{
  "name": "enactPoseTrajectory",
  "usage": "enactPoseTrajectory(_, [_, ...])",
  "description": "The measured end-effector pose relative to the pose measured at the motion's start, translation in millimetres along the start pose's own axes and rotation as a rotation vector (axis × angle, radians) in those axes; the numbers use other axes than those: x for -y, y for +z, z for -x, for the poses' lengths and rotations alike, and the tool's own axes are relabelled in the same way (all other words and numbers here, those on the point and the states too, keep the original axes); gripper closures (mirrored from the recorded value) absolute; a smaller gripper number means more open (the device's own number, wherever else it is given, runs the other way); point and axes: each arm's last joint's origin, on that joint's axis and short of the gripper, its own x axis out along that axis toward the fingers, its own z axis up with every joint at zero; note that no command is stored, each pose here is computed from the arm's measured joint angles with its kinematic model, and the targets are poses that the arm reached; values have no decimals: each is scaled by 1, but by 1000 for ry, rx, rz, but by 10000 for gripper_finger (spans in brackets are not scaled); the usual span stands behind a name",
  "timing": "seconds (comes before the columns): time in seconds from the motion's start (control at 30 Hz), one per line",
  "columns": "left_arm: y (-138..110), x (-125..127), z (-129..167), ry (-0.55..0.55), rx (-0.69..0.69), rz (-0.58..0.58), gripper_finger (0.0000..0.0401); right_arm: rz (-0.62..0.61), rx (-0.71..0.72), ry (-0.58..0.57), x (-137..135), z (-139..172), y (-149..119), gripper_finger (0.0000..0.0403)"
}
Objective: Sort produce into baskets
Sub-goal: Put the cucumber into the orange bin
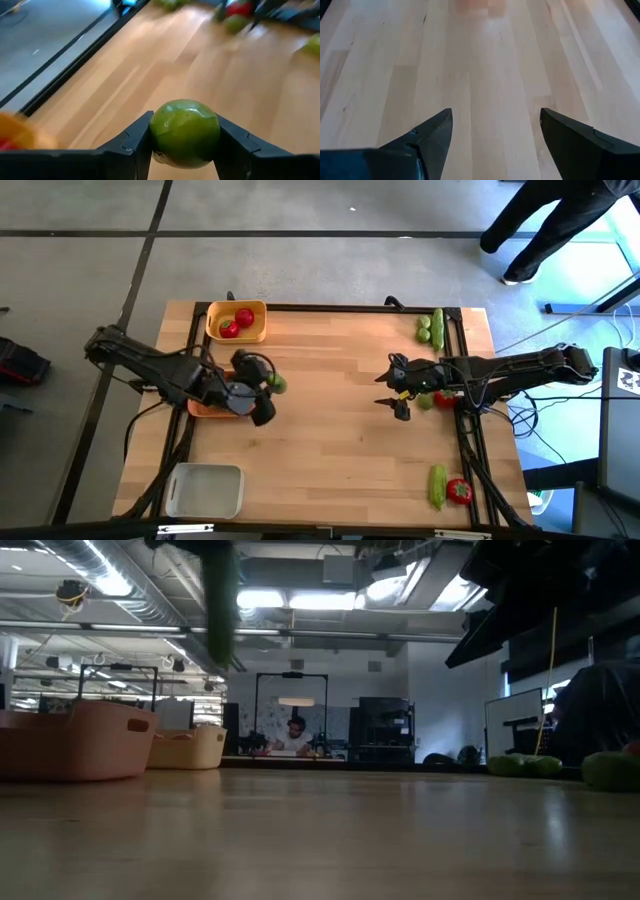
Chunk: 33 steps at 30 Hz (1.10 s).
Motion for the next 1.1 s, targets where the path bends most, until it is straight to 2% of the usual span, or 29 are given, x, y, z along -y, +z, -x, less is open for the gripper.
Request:
enactPoseTrajectory(0.37, [-25, -27, 8, 235, -257, 13, 236, -13, -6, 0, 0, 0, -1, 111])
enactPoseTrajectory(0.73, [-67, -33, -13, 317, -455, -1, 235, -12, -14, -1, 0, -3, -6, 111])
enactPoseTrajectory(0.97, [-85, -40, -25, 373, -510, -8, 235, -17, -21, -2, 0, -11, -20, 111])
enactPoseTrajectory(1.1, [-95, -46, -32, 402, -549, -58, 235, -17, -28, -3, 0, -12, -23, 111])
